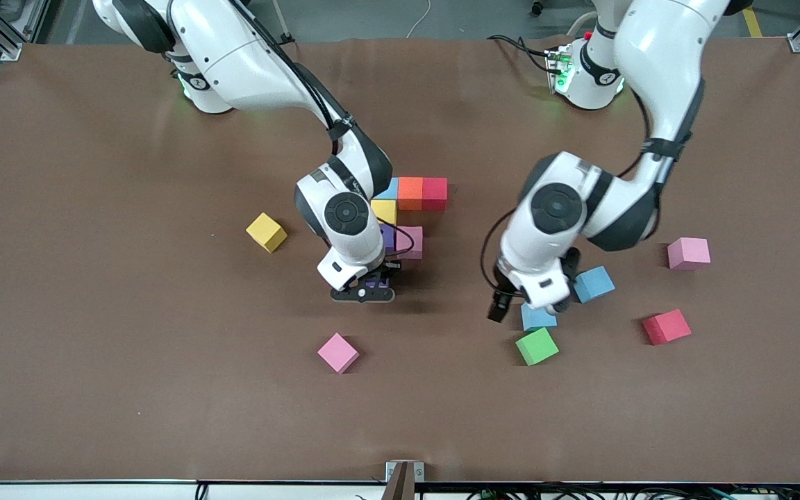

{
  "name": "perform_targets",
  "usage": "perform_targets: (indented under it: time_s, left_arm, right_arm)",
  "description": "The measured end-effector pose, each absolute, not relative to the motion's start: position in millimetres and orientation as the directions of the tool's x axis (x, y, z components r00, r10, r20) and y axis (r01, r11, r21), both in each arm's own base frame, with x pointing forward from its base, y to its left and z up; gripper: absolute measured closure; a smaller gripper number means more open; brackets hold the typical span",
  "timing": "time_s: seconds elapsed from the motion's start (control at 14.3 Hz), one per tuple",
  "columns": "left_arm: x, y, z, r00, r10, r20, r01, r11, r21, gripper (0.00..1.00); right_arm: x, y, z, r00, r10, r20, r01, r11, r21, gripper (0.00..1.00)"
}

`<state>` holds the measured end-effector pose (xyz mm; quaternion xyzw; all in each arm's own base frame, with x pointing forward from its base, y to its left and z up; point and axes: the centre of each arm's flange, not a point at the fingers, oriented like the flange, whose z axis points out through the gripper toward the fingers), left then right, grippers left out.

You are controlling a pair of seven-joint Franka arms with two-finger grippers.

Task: Arrange 11 blocks into digit 3

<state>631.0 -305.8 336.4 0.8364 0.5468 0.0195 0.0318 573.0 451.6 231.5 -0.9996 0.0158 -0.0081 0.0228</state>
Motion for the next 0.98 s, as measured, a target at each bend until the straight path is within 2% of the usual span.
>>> perform_targets:
  time_s: [0.28,0.42,0.7,0.98]
  left_arm:
    - [646.1,-253.3,330.8,0.517,0.856,0.008,0.856,-0.517,0.002,0.0]
    - [651.7,-228.6,327.3,0.631,0.776,0.003,0.776,-0.631,-0.02,0.0]
    - [657.3,-187.8,309.4,0.877,0.479,-0.034,0.478,-0.877,-0.045,0.0]
    - [658.1,-180.3,290.3,0.951,0.301,-0.07,0.298,-0.953,-0.046,0.0]
  right_arm:
    - [562.3,445.7,236.5,0.998,-0.05,0.039,-0.047,-0.996,-0.073,0.56]
    - [555.9,440.8,233.1,0.997,-0.067,0.043,-0.064,-0.995,-0.079,0.56]
    - [550.4,443.7,232.5,0.994,-0.095,0.049,-0.091,-0.992,-0.091,0.56]
    - [539.3,454.6,229.1,0.993,-0.104,0.055,-0.098,-0.99,-0.1,0.56]
